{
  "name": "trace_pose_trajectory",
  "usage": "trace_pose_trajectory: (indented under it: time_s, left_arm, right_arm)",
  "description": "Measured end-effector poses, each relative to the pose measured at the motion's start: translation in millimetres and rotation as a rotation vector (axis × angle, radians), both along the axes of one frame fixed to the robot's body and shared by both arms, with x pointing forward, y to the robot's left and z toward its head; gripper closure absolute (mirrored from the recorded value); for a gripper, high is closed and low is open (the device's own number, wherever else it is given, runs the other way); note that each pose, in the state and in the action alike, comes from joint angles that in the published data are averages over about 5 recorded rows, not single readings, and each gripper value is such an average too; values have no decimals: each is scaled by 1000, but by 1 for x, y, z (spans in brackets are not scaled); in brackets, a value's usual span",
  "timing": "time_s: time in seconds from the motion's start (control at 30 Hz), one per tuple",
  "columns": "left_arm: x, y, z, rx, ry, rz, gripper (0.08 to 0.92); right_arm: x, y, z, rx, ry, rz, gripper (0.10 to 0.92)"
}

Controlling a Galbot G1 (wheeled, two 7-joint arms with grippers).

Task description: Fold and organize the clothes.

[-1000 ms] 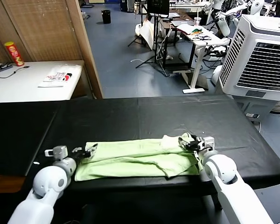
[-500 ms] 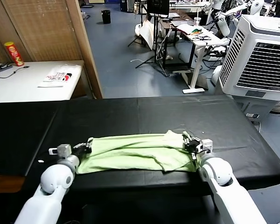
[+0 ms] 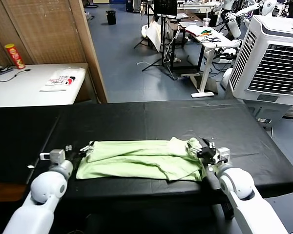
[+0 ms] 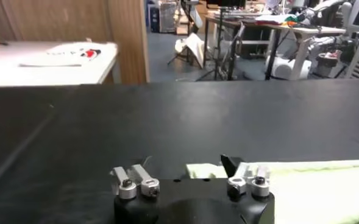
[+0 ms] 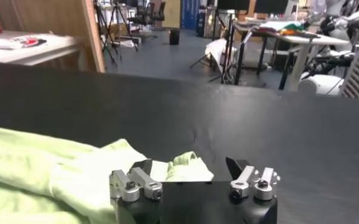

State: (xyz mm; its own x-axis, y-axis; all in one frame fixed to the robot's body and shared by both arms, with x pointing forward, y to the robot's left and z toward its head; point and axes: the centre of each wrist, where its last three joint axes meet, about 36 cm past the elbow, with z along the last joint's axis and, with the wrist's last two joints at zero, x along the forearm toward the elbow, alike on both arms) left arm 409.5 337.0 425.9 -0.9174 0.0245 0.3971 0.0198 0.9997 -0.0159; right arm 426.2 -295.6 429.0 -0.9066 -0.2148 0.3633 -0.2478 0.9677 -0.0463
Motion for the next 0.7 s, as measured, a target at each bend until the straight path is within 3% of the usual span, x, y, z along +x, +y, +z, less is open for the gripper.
trace_pose_trajectory:
  time_s: [0.1, 0.27, 0.5, 0.6, 0.7]
  left_arm:
    - [-16, -2, -4, -9, 2, -6, 202]
    - [-38, -4, -19, -89, 60, -7, 201]
    - [-46, -8, -30, -142, 89, 5, 207]
    - [-49, -11, -33, -144, 91, 9, 267]
    - [-52, -15, -34, -134, 89, 4, 410]
  right_arm:
    - [-9, 1, 4, 5, -12, 7, 224]
    - [-18, 5, 4, 12, -16, 11, 224]
    - [-25, 10, 9, 16, -27, 20, 224]
    - [-27, 10, 8, 8, -32, 18, 224]
    - [-29, 11, 6, -2, -39, 17, 224]
